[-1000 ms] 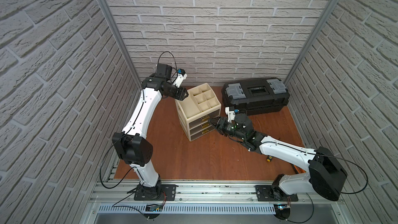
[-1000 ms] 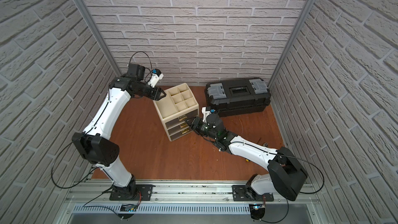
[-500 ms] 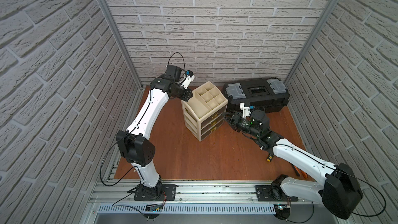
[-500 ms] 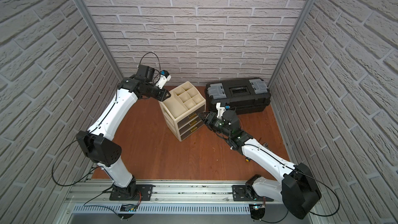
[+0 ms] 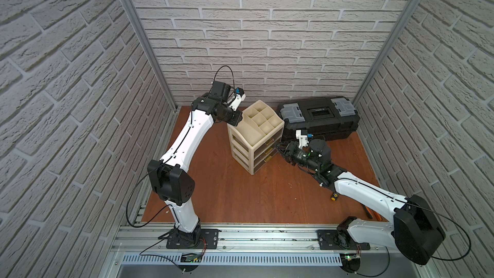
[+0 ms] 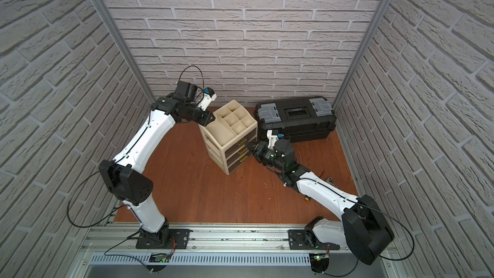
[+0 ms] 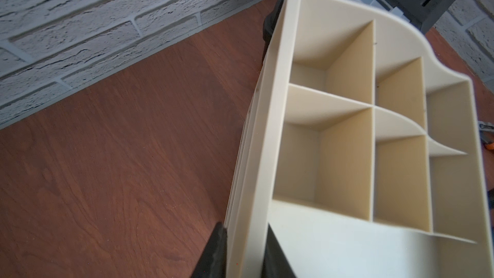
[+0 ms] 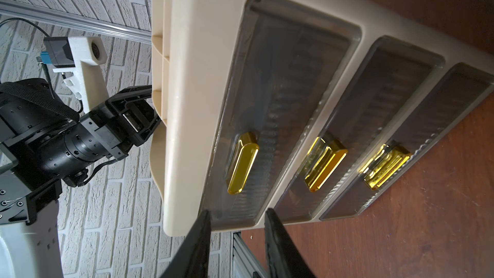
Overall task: Take the mice out of the drawer
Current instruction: Open the drawer in the storage box, then pick up the mouse from the drawer.
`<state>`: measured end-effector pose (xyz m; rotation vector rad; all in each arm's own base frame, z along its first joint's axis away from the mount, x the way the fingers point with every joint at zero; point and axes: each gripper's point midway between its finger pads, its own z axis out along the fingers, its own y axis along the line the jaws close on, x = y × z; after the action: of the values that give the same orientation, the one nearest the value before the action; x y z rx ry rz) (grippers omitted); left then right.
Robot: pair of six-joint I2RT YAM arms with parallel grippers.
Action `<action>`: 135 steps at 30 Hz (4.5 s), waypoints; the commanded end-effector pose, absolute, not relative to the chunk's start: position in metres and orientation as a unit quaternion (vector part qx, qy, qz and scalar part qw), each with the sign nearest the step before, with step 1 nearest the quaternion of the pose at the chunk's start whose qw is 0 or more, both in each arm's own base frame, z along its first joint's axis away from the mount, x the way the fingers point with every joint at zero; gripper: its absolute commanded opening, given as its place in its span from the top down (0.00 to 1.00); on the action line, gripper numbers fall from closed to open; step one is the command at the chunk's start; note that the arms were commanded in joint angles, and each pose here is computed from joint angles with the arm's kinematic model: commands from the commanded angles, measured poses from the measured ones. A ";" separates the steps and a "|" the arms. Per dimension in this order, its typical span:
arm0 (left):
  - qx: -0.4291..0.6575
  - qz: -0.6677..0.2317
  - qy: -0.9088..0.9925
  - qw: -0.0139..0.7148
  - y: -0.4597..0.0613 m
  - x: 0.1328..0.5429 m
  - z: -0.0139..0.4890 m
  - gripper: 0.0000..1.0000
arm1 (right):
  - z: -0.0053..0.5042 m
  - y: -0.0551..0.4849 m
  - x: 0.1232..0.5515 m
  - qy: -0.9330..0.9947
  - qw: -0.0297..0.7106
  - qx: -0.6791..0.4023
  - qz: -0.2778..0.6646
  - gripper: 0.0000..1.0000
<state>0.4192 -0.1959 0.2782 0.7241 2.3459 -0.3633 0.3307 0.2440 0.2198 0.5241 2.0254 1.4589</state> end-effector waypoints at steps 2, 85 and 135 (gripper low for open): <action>0.274 -0.134 0.890 0.339 -0.201 0.428 0.284 0.76 | 0.235 0.249 0.339 0.733 0.309 0.189 0.576 0.65; 0.273 -0.103 0.897 0.331 -0.186 0.420 0.269 0.82 | 0.189 0.173 0.294 0.747 0.289 0.294 0.522 0.84; 0.284 -0.147 0.899 0.299 -0.313 0.313 0.344 0.40 | 0.167 0.134 0.278 0.819 0.331 0.246 0.399 0.74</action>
<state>0.3137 -0.3087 0.3390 0.7920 2.3937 -0.3843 0.2730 0.1404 0.1763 0.6371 2.1360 1.1020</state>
